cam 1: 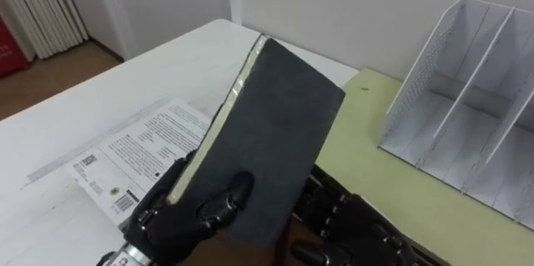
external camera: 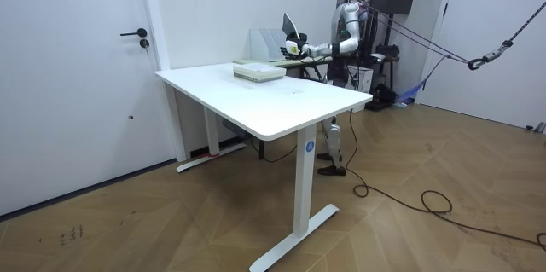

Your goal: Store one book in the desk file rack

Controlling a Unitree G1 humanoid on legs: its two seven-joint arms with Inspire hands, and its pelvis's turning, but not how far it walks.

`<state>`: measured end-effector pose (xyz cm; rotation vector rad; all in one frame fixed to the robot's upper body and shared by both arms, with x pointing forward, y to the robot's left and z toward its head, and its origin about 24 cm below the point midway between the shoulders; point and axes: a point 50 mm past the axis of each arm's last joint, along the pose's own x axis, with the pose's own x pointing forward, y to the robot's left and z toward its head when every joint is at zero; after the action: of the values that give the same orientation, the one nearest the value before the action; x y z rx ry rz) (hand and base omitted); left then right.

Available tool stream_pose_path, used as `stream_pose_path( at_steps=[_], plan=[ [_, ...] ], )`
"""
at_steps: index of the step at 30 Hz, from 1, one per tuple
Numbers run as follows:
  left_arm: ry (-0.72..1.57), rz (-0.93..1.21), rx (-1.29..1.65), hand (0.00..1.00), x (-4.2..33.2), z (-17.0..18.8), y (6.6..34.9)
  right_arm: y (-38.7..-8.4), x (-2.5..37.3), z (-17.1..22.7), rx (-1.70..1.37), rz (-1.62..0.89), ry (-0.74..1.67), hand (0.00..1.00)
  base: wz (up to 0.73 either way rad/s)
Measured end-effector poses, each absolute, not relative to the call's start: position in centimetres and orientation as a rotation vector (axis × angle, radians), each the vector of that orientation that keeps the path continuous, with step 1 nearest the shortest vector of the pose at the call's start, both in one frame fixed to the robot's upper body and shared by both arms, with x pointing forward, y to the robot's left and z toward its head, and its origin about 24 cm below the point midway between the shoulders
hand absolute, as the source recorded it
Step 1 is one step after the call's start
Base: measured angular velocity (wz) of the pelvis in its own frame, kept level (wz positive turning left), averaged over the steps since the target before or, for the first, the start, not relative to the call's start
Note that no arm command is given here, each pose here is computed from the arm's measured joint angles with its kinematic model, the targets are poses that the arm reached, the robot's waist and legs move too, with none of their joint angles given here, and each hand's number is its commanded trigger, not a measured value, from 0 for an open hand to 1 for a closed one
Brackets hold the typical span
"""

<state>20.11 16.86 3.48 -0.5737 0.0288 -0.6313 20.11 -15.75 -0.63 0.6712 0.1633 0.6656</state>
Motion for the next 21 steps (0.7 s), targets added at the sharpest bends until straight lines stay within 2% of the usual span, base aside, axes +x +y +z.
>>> stream_pose_path(
  at_steps=[5,21],
  plan=[
    [0.066,-0.681,-0.589,1.0,19.9,3.0,16.7,-15.1,20.1,0.4,0.828,0.733,0.099,0.0,-0.01],
    [0.109,-0.756,-0.637,1.0,19.7,2.9,17.3,-14.3,19.6,1.9,0.855,0.895,0.101,0.0,-0.03]
  ],
)
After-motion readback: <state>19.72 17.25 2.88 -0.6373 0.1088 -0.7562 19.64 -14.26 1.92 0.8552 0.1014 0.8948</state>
